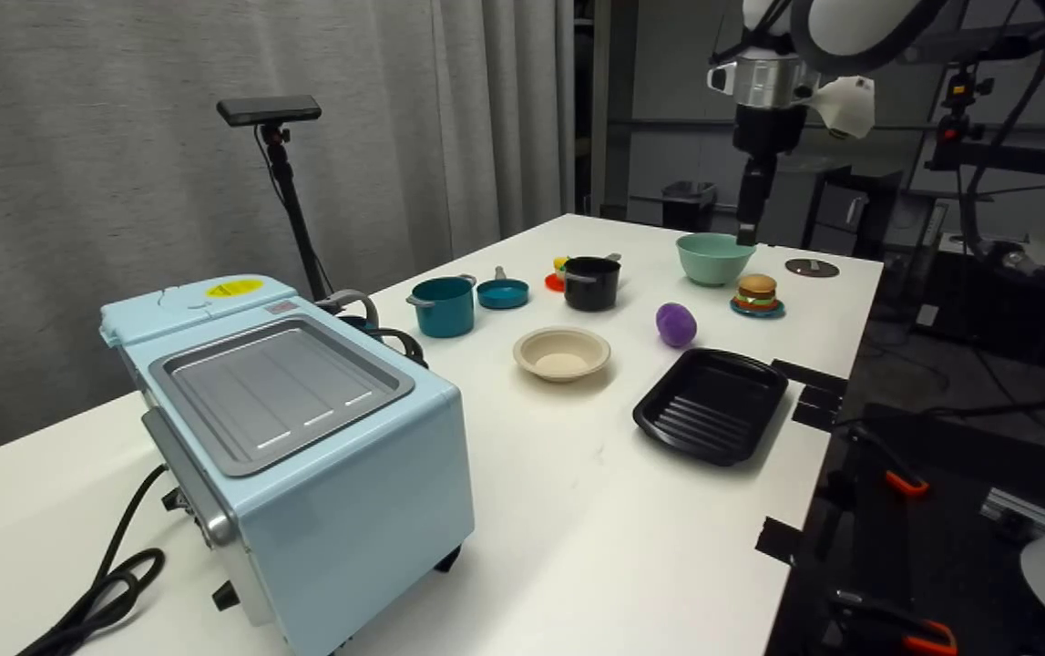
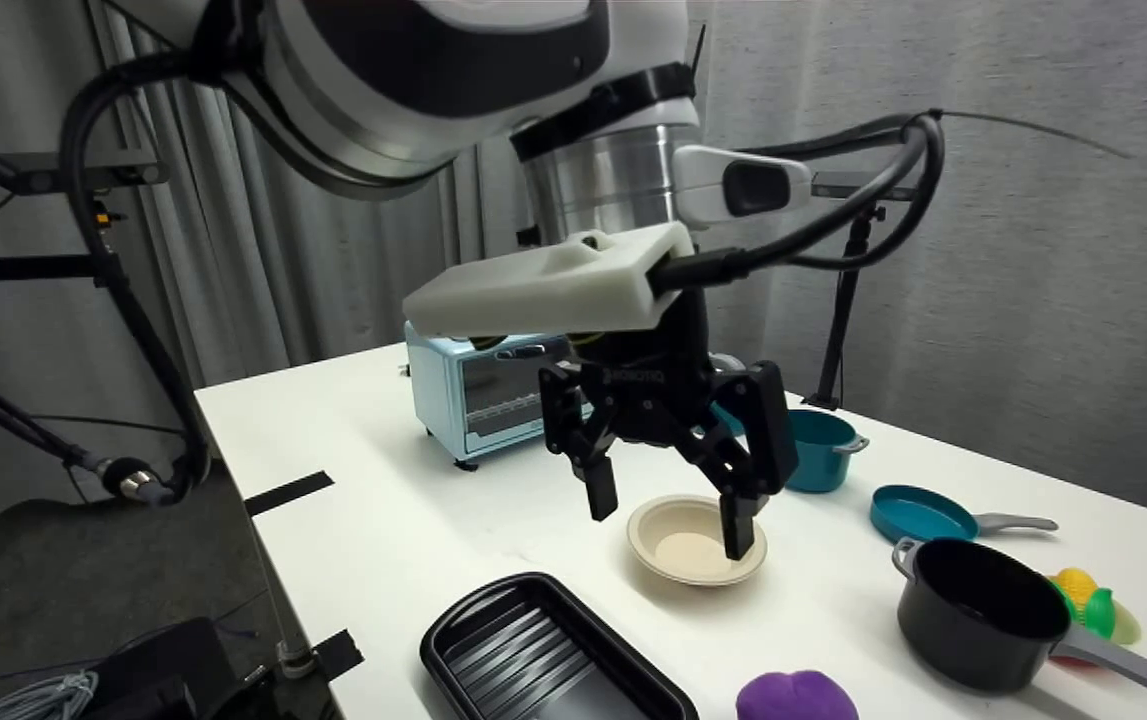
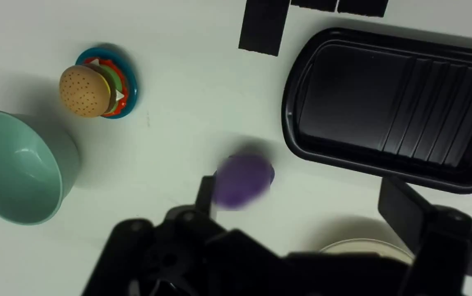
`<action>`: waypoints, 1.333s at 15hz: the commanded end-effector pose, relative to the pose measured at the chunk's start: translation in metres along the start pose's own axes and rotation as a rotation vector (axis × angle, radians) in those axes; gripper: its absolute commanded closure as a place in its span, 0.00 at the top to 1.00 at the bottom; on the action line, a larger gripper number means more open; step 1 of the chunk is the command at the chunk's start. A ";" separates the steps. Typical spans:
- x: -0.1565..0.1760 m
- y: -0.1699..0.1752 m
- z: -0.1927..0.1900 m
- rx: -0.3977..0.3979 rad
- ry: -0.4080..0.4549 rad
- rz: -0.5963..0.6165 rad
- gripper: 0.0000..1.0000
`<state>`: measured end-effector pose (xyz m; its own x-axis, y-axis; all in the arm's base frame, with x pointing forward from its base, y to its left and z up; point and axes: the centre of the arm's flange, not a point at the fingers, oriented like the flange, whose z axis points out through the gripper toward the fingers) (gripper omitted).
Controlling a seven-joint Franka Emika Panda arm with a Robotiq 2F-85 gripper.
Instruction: Put the plum in the white bowl
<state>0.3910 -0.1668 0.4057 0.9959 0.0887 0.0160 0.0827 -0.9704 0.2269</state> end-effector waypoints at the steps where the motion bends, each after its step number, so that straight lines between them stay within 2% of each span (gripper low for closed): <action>1: 0.044 0.015 0.010 0.053 -0.003 0.021 1.00; 6: 0.092 0.016 0.038 0.102 0.000 0.062 1.00; 10: 0.128 0.015 0.072 0.098 -0.024 0.094 1.00; 15: 0.163 0.014 0.123 0.072 -0.100 0.120 1.00; 20: 0.177 0.011 0.170 0.036 -0.191 0.141 1.00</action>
<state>0.5519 -0.1940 0.2652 0.9938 -0.0616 -0.0928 -0.0456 -0.9852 0.1651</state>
